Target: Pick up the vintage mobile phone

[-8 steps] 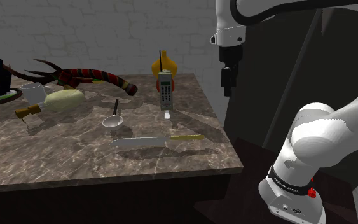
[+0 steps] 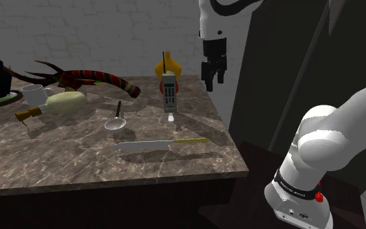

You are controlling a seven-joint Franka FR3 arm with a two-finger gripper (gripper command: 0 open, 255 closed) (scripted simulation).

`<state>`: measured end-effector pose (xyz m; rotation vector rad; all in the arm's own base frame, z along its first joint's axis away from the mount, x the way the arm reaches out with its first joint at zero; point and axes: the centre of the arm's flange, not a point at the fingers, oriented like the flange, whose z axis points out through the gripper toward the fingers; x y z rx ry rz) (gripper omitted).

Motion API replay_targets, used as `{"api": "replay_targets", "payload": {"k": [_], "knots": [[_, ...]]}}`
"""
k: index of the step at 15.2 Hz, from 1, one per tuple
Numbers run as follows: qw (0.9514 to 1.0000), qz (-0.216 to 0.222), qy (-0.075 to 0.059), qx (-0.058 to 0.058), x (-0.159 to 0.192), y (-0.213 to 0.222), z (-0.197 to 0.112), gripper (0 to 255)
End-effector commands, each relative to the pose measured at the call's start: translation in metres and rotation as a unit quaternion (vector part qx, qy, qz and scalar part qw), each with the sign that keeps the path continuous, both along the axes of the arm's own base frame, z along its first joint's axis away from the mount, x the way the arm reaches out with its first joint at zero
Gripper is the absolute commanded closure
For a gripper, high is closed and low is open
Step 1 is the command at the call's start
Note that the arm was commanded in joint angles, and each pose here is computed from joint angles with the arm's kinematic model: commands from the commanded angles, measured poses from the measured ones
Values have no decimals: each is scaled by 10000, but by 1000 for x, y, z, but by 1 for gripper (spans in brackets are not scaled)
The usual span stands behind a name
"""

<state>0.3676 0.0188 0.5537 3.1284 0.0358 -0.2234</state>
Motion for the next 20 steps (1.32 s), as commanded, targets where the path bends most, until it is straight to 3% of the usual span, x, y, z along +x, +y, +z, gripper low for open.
{"api": "replay_targets", "payload": {"k": [1, 7, 13, 20], "knots": [[9998, -217, -44, 26, 23, 10, 5, 0], [9963, -840, -173, 92, 93, 28, 24, 0], [9887, -1460, -301, 158, 163, 37, 46, 0], [9877, -1523, -314, 164, 170, 37, 16, 0]]}}
